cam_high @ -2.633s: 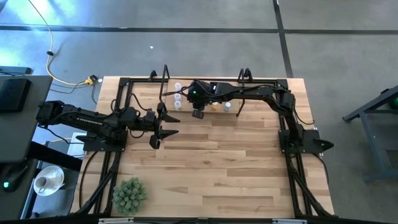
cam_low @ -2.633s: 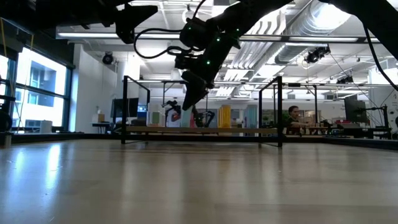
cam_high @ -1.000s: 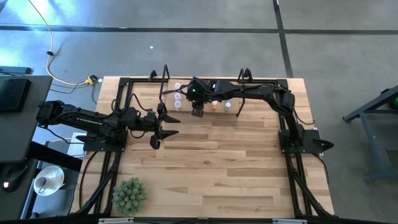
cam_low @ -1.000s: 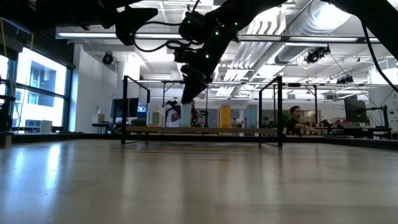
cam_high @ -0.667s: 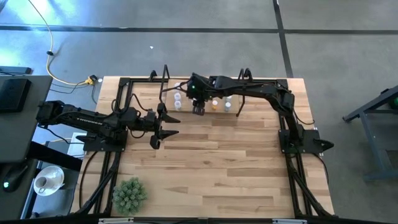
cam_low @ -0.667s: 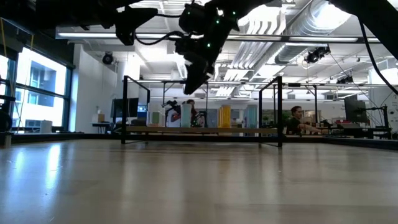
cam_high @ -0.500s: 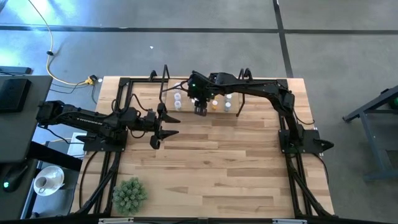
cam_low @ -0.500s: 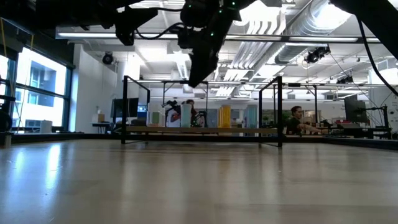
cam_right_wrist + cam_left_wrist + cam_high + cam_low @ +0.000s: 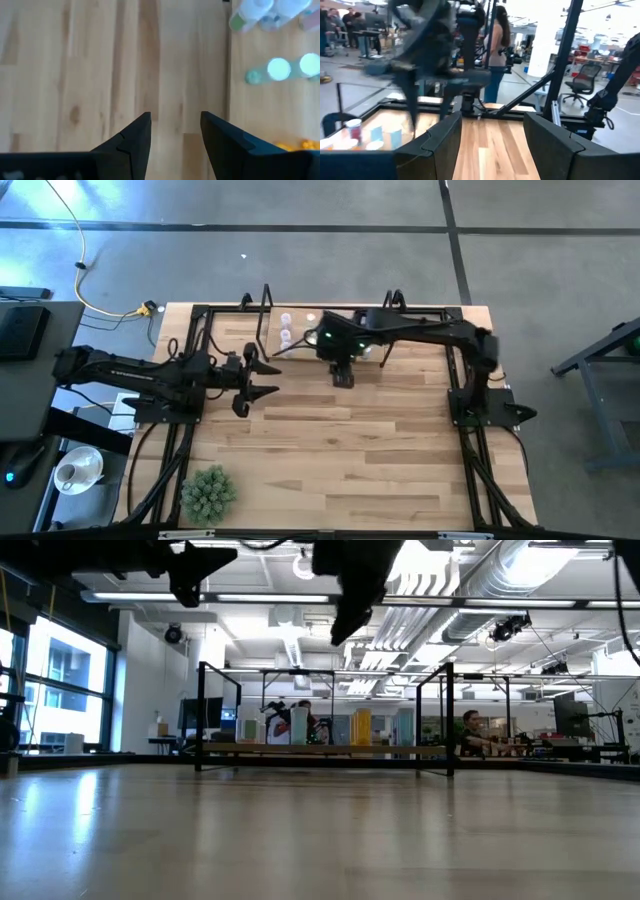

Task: Pick and place medicine bottles onto shelf by color
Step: Return to Home Position

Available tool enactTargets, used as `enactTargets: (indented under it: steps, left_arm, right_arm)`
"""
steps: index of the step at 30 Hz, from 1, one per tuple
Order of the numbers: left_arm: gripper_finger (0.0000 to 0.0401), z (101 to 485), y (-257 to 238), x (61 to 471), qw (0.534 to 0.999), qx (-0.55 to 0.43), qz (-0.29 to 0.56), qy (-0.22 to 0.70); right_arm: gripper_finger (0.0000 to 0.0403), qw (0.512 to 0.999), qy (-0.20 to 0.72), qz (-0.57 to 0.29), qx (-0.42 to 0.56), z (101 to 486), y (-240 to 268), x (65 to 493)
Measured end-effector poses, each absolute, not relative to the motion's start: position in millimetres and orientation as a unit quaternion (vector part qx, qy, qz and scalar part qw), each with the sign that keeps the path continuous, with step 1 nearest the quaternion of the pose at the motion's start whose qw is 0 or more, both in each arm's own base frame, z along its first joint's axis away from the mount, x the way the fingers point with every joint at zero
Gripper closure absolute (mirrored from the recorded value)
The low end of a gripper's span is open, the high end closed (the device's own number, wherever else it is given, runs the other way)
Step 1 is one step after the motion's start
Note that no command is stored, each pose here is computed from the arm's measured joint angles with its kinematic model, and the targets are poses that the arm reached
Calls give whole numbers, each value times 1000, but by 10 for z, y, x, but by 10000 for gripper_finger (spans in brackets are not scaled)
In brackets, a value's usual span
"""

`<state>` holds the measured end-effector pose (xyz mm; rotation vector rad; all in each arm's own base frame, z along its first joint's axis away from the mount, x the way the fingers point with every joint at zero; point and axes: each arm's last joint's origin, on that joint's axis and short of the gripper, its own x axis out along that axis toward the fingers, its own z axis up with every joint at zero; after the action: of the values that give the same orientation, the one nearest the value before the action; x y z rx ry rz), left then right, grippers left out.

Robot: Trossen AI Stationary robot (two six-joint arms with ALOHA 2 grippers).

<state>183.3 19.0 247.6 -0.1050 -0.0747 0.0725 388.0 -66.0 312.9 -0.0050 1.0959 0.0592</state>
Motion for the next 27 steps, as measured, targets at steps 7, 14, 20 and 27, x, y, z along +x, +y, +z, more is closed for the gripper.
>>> enactTargets:
  steps: [7,14,20,27]
  left_arm:
    - [199,2533,138,1638,999,-30,32,-24]
    - [199,2485,-4,1464,999,-37,-12,-36]
    - [199,2328,-81,1362,998,-38,-38,-39]
    - [199,2146,-110,1305,998,-41,-40,-28]
  right_arm:
    - [240,898,439,7,15,3154,-415,3295]
    - [240,943,331,-9,21,3176,-169,2559]
    - [240,977,207,26,49,3093,60,2081]
    - [240,988,121,79,53,2781,252,1664]
